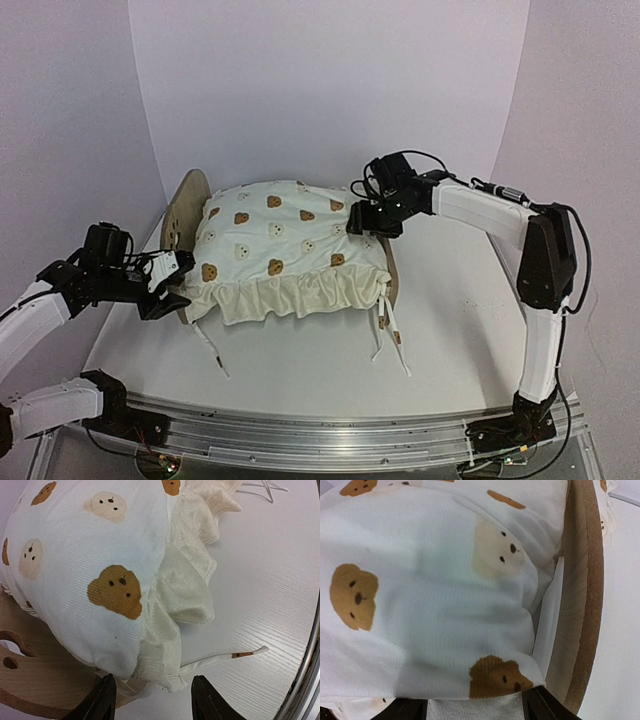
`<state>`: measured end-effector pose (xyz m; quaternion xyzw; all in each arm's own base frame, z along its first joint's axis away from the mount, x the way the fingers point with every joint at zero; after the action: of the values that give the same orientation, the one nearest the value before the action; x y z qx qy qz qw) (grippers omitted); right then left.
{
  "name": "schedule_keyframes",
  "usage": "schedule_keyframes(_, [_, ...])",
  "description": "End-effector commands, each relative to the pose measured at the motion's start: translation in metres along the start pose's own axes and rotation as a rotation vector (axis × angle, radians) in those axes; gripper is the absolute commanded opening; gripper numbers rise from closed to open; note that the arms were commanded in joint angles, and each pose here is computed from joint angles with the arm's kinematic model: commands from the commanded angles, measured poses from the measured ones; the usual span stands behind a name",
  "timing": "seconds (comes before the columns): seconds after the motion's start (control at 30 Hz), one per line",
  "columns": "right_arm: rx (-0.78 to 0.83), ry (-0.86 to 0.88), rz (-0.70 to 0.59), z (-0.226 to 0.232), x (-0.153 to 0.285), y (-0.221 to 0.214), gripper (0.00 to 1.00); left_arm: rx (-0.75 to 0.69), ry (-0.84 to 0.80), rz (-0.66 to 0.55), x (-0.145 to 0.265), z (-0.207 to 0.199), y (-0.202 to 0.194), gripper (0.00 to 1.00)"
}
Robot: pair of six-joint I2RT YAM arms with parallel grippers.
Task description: Set up the pet bed
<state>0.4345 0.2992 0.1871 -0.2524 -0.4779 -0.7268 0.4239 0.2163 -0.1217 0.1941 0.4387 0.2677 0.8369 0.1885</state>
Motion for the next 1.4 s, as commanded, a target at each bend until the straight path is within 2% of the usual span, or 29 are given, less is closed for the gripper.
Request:
schedule_keyframes(0.0, [0.049,0.138,-0.058,0.026,0.039,0.026,0.66,-0.053,0.039,0.016,-0.004,0.019,0.004,0.52])
schedule_keyframes(0.07, [0.058,0.192,-0.045,0.036,0.056,0.019,0.66,-0.056,0.065,0.03,-0.007,0.031,0.006,0.51])
schedule_keyframes(0.17, [0.126,0.243,-0.05,0.056,0.08,0.005,0.68,-0.102,0.049,0.061,-0.009,0.041,0.009,0.43])
schedule_keyframes(0.33, [0.192,0.299,-0.056,0.079,0.112,-0.027,0.69,-0.245,-0.006,0.152,-0.018,0.044,-0.001,0.32])
schedule_keyframes(0.47, [0.197,0.323,-0.069,0.082,0.125,-0.047,0.69,-0.319,-0.029,0.241,-0.027,0.05,-0.01,0.27])
schedule_keyframes(0.57, [0.191,0.329,-0.069,0.082,0.129,-0.06,0.68,-0.331,-0.09,0.231,-0.031,0.048,-0.006,0.28])
schedule_keyframes(0.77, [0.184,0.374,-0.069,0.093,0.131,-0.084,0.68,-0.291,0.067,0.234,-0.055,0.087,0.007,0.26])
schedule_keyframes(0.97, [0.224,0.411,-0.046,0.112,0.128,-0.098,0.68,-0.286,0.156,0.246,-0.068,0.114,0.014,0.23])
schedule_keyframes(1.07, [0.27,0.434,-0.031,0.123,0.128,-0.109,0.68,-0.244,0.137,0.209,-0.057,0.12,0.031,0.26])
schedule_keyframes(1.17, [0.294,0.45,0.001,0.129,0.125,-0.122,0.68,-0.232,0.074,0.151,-0.041,0.112,0.046,0.35])
schedule_keyframes(1.27, [0.309,0.464,0.028,0.135,0.12,-0.131,0.68,-0.26,-0.037,0.161,-0.038,0.088,0.038,0.47])
schedule_keyframes(1.37, [0.323,0.486,0.04,0.142,0.12,-0.135,0.68,-0.286,-0.214,0.149,-0.03,0.055,0.032,0.59])
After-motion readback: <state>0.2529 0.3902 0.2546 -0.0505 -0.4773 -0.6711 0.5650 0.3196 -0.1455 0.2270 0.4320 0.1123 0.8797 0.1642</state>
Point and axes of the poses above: each gripper's point midway between its finger pads, its own x axis back along the fingers, its own z axis along the line the jaws close on, y = z × x, the point moved 3 cm from there along x, back along the fingers, and after that the axes turned 13 degrees about -x, right-handed, at the moved point
